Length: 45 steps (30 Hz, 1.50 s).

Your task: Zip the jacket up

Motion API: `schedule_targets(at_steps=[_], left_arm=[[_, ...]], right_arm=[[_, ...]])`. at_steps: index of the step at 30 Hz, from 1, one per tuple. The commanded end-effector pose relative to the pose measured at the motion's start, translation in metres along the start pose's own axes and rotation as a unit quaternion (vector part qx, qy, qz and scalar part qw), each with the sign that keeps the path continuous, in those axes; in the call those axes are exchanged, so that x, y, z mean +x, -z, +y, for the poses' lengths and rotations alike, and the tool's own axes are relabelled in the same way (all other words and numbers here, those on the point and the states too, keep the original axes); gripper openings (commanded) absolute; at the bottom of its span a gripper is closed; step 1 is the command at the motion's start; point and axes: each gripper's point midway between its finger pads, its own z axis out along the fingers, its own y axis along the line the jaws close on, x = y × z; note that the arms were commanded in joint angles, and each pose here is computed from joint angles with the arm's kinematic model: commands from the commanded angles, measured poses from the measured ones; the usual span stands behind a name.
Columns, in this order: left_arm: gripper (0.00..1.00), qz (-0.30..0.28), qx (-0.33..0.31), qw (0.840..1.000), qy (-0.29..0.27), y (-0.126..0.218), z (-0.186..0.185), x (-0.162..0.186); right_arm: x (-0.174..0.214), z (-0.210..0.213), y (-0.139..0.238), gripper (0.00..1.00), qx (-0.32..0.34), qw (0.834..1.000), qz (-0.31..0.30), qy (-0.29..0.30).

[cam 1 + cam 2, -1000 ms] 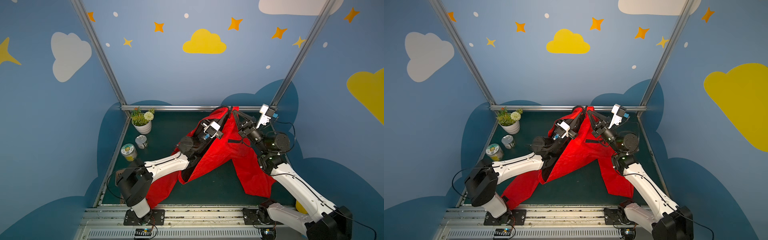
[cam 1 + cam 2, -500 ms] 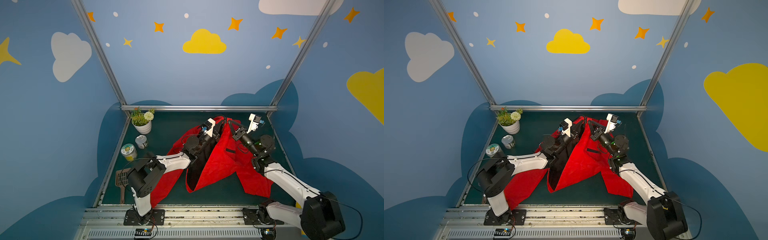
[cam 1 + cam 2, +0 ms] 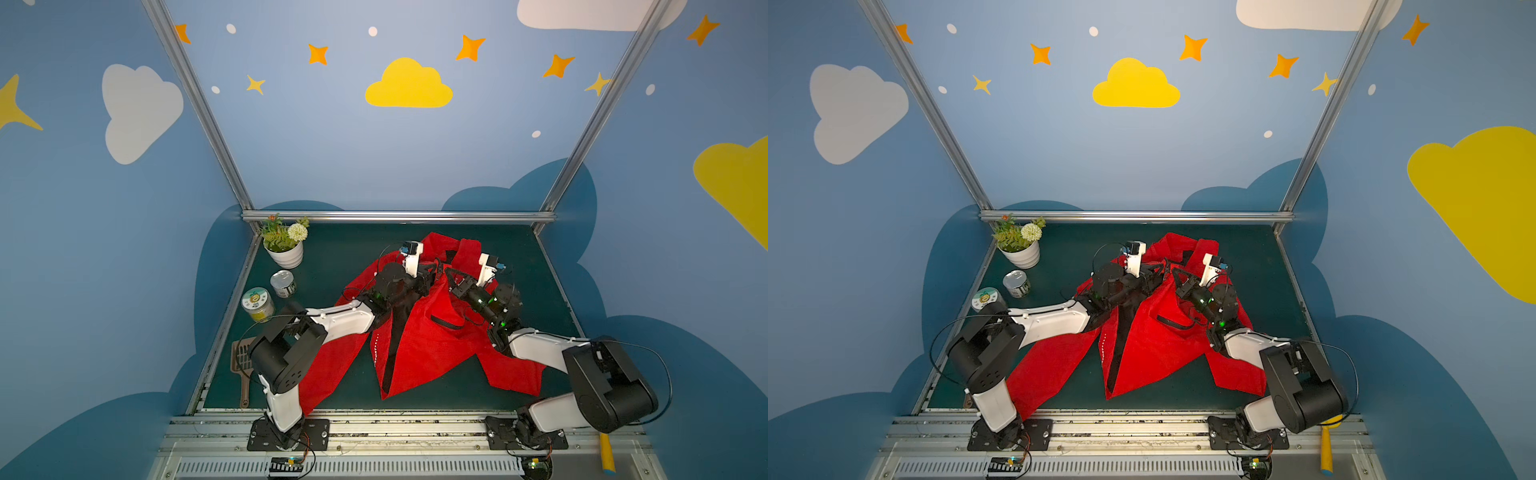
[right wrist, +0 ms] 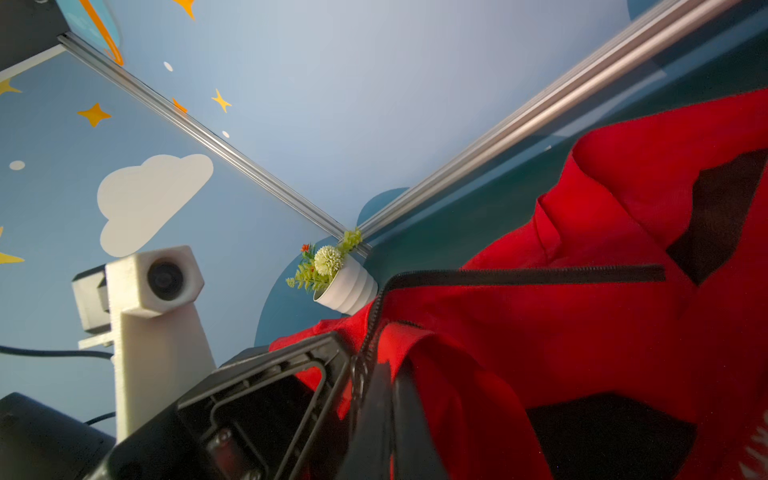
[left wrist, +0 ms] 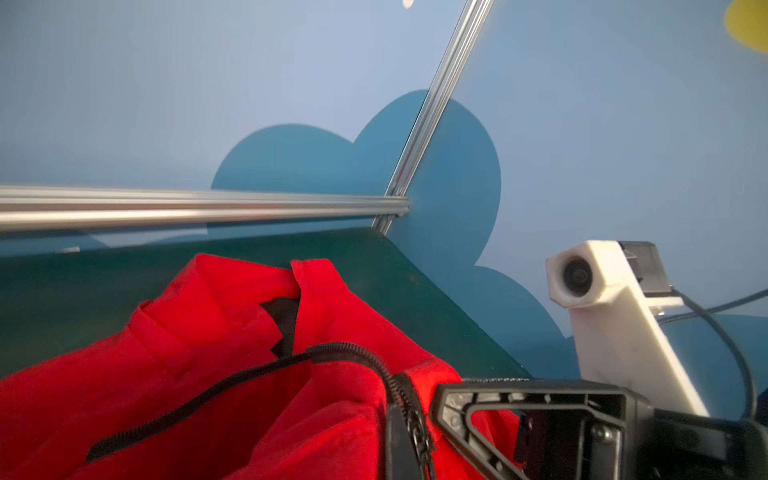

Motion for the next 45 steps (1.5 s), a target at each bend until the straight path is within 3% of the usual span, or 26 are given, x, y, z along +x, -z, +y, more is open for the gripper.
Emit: schedule_targets(at_steps=[1, 4, 7, 12, 15, 17, 19, 23, 26, 29, 30, 31, 36, 41, 45], left_arm=[[0.03, 0.041, -0.026, 0.998, 0.041, 0.011, 0.014, 0.010], [0.03, 0.078, -0.016, 0.996, 0.048, 0.013, 0.004, 0.009], [0.03, 0.080, -0.009, 0.995, 0.061, 0.017, -0.001, 0.004], [0.03, 0.072, -0.005, 0.994, 0.076, 0.026, -0.005, -0.004], [0.03, 0.087, -0.003, 0.993, 0.081, 0.032, -0.008, -0.006], [0.03, 0.098, 0.002, 0.991, 0.091, 0.038, -0.009, -0.007], [0.03, 0.107, 0.004, 0.989, 0.104, 0.043, -0.008, -0.007], [0.03, 0.129, 0.041, 0.981, 0.140, 0.050, -0.018, -0.010], [0.03, 0.169, 0.071, 0.970, 0.161, 0.056, -0.029, -0.013], [0.03, 0.209, 0.090, 0.960, 0.164, 0.065, -0.039, -0.014], [0.03, 0.219, 0.090, 0.957, 0.164, 0.067, -0.040, -0.014], [0.03, 0.233, 0.087, 0.954, 0.166, 0.070, -0.039, -0.012], [0.03, 0.286, 0.084, 0.937, 0.179, 0.084, -0.043, -0.009], [0.03, 0.294, 0.085, 0.933, 0.187, 0.092, -0.046, -0.010], [0.03, 0.296, 0.084, 0.932, 0.191, 0.097, -0.048, -0.010]], right_arm=[[-0.024, 0.006, 0.000, 0.00, -0.007, 0.999, -0.040, -0.007], [-0.012, 0.020, -0.005, 0.00, -0.035, 0.999, -0.001, -0.019], [-0.008, 0.027, 0.000, 0.24, -0.049, 0.998, 0.005, -0.030], [-0.006, 0.026, 0.015, 0.48, -0.028, 0.999, 0.004, -0.022], [-0.008, 0.029, 0.028, 0.54, -0.009, 1.000, 0.012, 0.020], [-0.005, 0.032, 0.038, 0.57, 0.027, 0.994, 0.048, 0.094], [-0.006, 0.041, 0.047, 0.58, 0.043, 0.978, 0.073, 0.191], [-0.001, 0.059, 0.066, 0.58, 0.035, 0.922, 0.125, 0.365], [0.004, 0.084, 0.074, 0.57, 0.005, 0.871, 0.156, 0.465], [0.001, 0.104, 0.079, 0.57, -0.016, 0.839, 0.164, 0.519], [-0.001, 0.109, 0.080, 0.57, -0.018, 0.837, 0.170, 0.520], [-0.003, 0.115, 0.081, 0.57, -0.022, 0.826, 0.174, 0.536], [-0.002, 0.129, 0.081, 0.56, -0.009, 0.814, 0.195, 0.547], [0.020, 0.135, 0.082, 0.55, 0.002, 0.786, 0.204, 0.583], [0.030, 0.133, 0.075, 0.56, 0.048, 0.767, 0.166, 0.618]])
